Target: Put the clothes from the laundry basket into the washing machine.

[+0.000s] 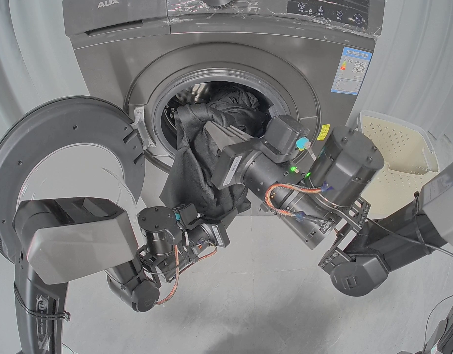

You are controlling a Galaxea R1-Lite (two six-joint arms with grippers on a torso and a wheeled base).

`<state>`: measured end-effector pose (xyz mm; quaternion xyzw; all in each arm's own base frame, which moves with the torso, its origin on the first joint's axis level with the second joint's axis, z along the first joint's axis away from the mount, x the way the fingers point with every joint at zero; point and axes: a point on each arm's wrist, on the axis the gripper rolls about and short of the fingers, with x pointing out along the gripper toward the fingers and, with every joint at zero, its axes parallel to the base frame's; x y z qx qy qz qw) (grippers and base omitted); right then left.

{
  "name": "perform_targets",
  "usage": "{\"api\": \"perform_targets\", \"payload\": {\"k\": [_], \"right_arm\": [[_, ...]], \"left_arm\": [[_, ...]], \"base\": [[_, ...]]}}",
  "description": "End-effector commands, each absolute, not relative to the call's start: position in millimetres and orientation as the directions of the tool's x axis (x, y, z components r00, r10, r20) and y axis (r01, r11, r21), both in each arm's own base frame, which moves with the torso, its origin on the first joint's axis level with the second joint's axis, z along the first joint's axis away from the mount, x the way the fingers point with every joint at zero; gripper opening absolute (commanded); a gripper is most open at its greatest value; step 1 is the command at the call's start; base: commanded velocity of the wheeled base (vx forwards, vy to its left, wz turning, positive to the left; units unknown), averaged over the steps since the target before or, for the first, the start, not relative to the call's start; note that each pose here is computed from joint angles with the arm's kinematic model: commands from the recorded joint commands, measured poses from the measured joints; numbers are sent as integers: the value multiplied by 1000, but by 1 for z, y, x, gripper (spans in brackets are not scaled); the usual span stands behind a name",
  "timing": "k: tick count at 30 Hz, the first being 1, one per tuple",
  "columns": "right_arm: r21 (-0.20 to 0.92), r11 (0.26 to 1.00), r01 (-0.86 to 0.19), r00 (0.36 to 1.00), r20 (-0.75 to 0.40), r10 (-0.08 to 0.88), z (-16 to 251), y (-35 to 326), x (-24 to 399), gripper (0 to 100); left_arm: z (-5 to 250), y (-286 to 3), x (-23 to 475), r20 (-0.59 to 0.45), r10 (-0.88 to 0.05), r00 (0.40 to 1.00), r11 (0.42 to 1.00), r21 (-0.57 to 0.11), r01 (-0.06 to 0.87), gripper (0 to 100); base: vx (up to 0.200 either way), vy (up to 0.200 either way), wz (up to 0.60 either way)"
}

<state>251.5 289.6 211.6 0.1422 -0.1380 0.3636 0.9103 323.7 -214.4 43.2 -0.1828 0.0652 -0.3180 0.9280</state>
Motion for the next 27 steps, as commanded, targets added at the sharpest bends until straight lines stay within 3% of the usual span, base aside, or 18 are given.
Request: {"api": "perform_targets", "payload": {"k": [1, 7, 13, 20, 21, 27], "right_arm": [[157, 698, -699, 699, 356, 620, 211, 288, 253, 0], [156, 710, -686, 713, 339, 614, 205, 286, 258, 0], [151, 717, -680, 724, 290, 626, 190, 284, 258, 0], [148, 714, -684, 722, 278, 634, 176, 286, 258, 0], [149, 714, -684, 723, 272, 635, 175, 285, 258, 100], [147, 736, -661, 747, 231, 624, 169, 272, 256, 100]], "left_arm": [[49, -217, 323, 15, -616, 787, 725, -379, 575, 0], [64, -212, 302, 12, -631, 776, 717, -372, 589, 0], [99, -198, 255, 31, -669, 743, 692, -337, 638, 0], [131, -184, 202, 76, -731, 678, 632, -299, 715, 0], [134, -183, 201, 90, -729, 679, 631, -296, 717, 0], [147, -171, 208, 140, -692, 708, 656, -288, 698, 0]], "base": [[0, 0, 0], [0, 0, 0], [0, 0, 0], [0, 0, 0], [0, 0, 0], [0, 0, 0]]}}
